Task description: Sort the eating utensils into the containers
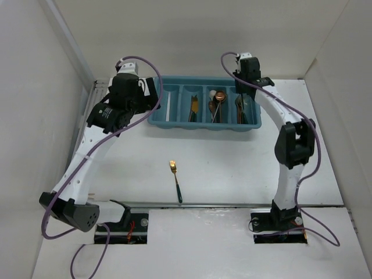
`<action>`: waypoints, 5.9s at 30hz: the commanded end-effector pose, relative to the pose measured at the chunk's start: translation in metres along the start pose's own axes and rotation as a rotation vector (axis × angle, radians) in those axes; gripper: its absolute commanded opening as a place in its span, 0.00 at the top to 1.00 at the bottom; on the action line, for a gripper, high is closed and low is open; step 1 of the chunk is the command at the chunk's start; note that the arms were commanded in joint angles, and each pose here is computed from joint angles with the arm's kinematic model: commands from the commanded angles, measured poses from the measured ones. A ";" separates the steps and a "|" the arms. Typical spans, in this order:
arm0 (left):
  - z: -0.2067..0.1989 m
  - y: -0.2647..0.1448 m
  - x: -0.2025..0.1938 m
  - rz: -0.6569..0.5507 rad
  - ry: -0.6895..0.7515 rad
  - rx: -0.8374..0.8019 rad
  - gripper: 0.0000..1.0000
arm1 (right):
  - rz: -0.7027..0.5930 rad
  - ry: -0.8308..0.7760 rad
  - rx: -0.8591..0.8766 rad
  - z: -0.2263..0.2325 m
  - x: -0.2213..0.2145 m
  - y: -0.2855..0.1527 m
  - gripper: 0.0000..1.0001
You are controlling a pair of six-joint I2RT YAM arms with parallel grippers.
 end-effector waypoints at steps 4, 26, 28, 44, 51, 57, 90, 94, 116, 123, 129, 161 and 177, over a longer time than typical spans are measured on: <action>0.032 -0.014 0.002 -0.074 0.134 0.118 0.00 | 0.248 0.002 -0.077 -0.016 -0.069 0.029 0.82; -0.040 0.001 -0.292 0.891 0.286 -0.275 0.00 | -0.013 0.090 -0.161 0.005 -0.030 -0.144 0.17; -0.048 0.000 -0.297 0.900 0.323 -0.285 0.00 | 0.000 0.097 -0.157 0.006 -0.040 -0.150 0.17; -0.045 0.009 -0.363 1.087 0.430 -0.105 0.49 | -0.130 0.183 -0.229 -0.023 -0.029 -0.206 0.17; -0.034 0.011 -0.385 1.139 0.462 -0.053 1.00 | -0.165 0.199 -0.263 -0.032 -0.024 -0.218 0.16; -0.060 0.027 -0.353 1.030 0.464 -0.108 1.00 | -0.172 0.156 -0.252 -0.033 -0.019 -0.223 0.16; -0.177 -0.093 0.063 -0.150 0.075 -0.731 1.00 | -0.568 -0.200 0.771 0.176 0.080 -0.267 0.19; -0.175 -0.083 0.045 -0.089 0.055 -0.721 1.00 | -0.609 -0.166 0.807 0.181 0.092 -0.274 0.58; -0.118 -0.049 0.043 -0.160 0.110 -0.400 0.00 | 0.061 -0.029 -0.056 0.000 -0.015 -0.079 1.00; -0.111 -0.040 0.022 -0.099 0.118 -0.389 0.00 | 0.227 -0.018 -0.120 -0.016 -0.067 -0.028 0.80; -0.099 -0.028 -0.006 -0.018 0.129 -0.348 0.00 | 0.245 0.006 -0.160 -0.028 -0.075 -0.019 0.72; -0.020 0.073 -0.250 0.857 0.245 -0.218 0.00 | 0.117 -0.020 -0.104 0.000 -0.048 -0.119 0.11; 0.061 0.077 -0.202 0.687 0.149 -0.046 0.00 | 0.027 0.169 -0.231 -0.102 -0.050 -0.184 0.00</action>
Point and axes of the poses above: each gripper's point midway between its finger pads, its own y axis out along the fingers, its own z axis along the line the jaws close on, x = y × z, the point moved 2 cm from there along -y, back along the fingers, and after that the axes turned 3 degrees about y, right-handed, at the moved point
